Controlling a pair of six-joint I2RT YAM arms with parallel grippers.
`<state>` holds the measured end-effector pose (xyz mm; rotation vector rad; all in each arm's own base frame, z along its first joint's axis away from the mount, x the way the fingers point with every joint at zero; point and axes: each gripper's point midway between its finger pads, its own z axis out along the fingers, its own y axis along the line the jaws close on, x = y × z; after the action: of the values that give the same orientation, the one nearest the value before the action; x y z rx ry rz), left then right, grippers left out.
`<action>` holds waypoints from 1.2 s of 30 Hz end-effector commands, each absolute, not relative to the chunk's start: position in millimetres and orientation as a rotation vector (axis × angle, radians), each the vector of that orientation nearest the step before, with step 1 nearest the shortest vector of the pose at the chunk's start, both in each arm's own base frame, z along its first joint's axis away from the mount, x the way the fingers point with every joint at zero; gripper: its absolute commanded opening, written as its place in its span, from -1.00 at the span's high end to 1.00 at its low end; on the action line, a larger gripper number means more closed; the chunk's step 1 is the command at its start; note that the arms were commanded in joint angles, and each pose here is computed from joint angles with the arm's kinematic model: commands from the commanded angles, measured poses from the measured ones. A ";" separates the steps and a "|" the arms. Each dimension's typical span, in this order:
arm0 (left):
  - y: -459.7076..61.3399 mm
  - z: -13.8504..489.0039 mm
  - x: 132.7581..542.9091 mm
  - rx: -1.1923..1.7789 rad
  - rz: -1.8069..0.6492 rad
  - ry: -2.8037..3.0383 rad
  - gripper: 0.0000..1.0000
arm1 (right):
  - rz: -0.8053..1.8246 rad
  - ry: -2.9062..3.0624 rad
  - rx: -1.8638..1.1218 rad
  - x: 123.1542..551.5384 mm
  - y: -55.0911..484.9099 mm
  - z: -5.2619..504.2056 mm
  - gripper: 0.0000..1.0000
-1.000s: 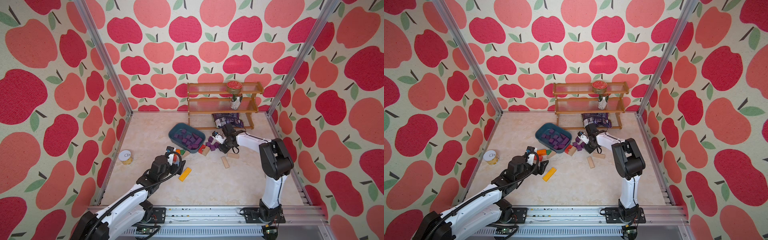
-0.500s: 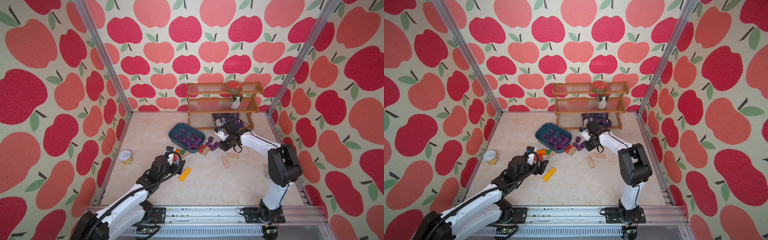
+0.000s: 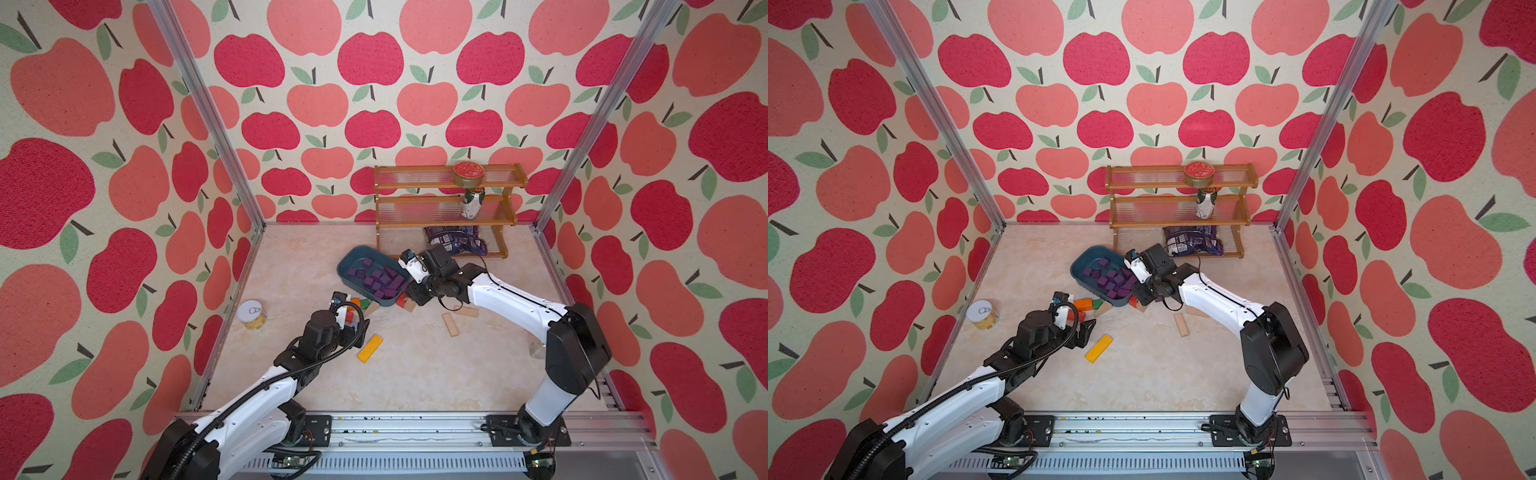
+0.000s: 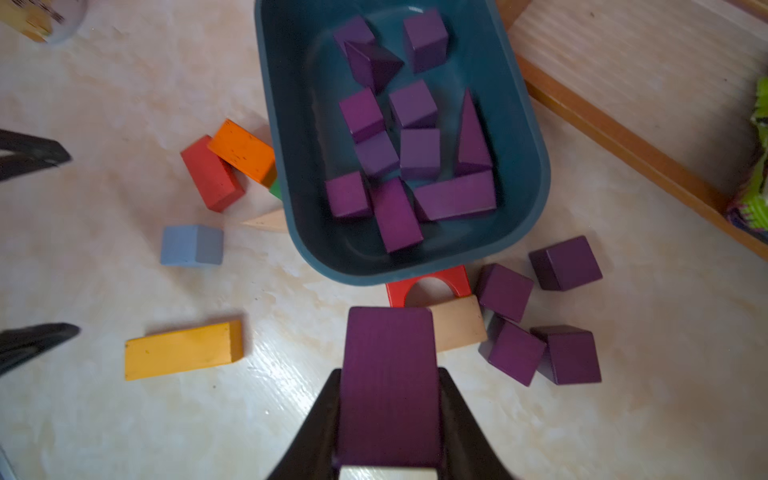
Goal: Pick purple bricks into the storage bin
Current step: Place the building block in the storage box.
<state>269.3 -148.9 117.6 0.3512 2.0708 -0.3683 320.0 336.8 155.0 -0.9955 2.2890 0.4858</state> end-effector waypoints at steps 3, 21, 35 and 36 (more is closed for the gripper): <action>-139.8 128.9 271.3 0.295 -0.338 2.053 -0.99 | 0.573 2.219 -0.893 347.5 372.3 178.0 0.71; -128.7 131.7 272.0 0.247 -0.302 2.032 -0.99 | 0.434 2.189 -0.922 440.7 440.6 125.8 0.70; -127.1 130.6 272.7 0.240 -0.300 2.035 -0.99 | 0.293 2.152 -0.952 467.8 442.6 89.6 0.67; -127.1 130.5 272.7 0.240 -0.300 2.036 -0.99 | 0.279 2.153 -0.949 470.8 442.1 87.1 0.66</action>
<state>273.4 -133.2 135.6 0.2699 2.0162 -0.3188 457.4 439.3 83.9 -0.9438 2.1977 0.3231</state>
